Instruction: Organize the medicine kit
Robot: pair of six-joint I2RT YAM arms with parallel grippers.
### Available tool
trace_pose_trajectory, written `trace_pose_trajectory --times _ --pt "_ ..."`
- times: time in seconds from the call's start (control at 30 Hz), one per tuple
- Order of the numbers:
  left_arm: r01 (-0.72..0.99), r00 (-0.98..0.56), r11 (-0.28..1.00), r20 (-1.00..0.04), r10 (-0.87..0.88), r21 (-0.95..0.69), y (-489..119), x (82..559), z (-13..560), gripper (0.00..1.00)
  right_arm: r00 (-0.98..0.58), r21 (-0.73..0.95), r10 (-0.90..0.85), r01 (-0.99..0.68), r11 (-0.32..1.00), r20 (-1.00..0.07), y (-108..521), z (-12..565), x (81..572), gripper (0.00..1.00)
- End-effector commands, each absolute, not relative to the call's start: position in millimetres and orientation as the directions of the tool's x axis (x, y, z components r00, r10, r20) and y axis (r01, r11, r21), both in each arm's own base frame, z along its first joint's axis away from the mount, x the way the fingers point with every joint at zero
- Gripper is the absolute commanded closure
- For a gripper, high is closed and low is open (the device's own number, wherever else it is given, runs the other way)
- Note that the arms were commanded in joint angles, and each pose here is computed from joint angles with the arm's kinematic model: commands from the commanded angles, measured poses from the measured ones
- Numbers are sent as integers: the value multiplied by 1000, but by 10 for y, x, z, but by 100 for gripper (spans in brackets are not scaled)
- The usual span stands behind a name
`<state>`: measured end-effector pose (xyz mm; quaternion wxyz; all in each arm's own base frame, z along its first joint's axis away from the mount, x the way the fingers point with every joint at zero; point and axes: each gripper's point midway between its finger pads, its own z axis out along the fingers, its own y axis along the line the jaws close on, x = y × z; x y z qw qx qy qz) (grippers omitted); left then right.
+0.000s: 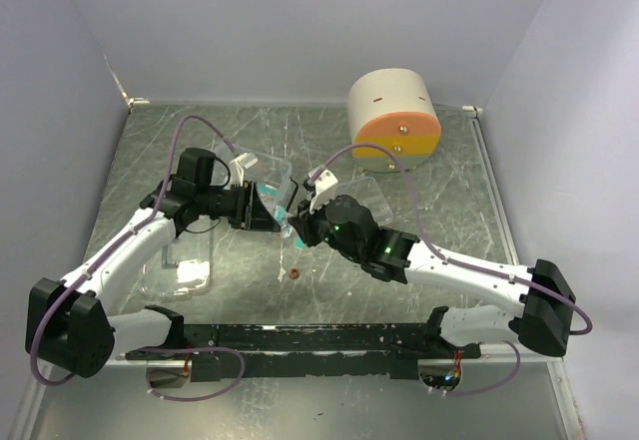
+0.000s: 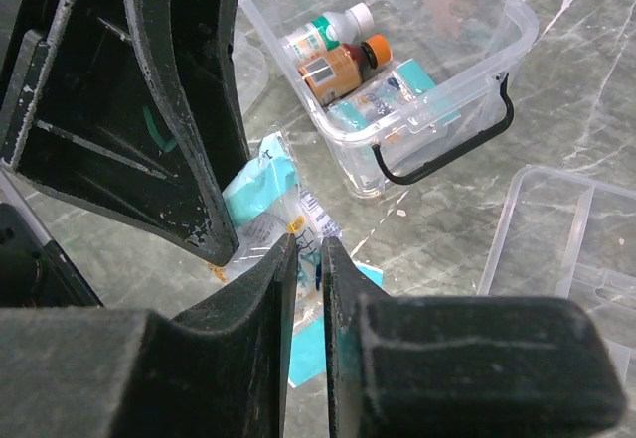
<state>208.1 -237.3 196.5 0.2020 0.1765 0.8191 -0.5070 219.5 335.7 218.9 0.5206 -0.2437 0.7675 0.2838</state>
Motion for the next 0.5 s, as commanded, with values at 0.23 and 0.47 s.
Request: trace_pose_trajectory --times 0.23,0.47 --pt "516 -838 459 -538 93 -723 -2350 2180 2043 72 -318 154 -77 -640 753 -945 3387 2290 2336 86" --pt "527 -814 515 -575 78 -676 -2290 2265 2062 81 -340 152 -85 -613 775 -937 3368 2270 2375 79"
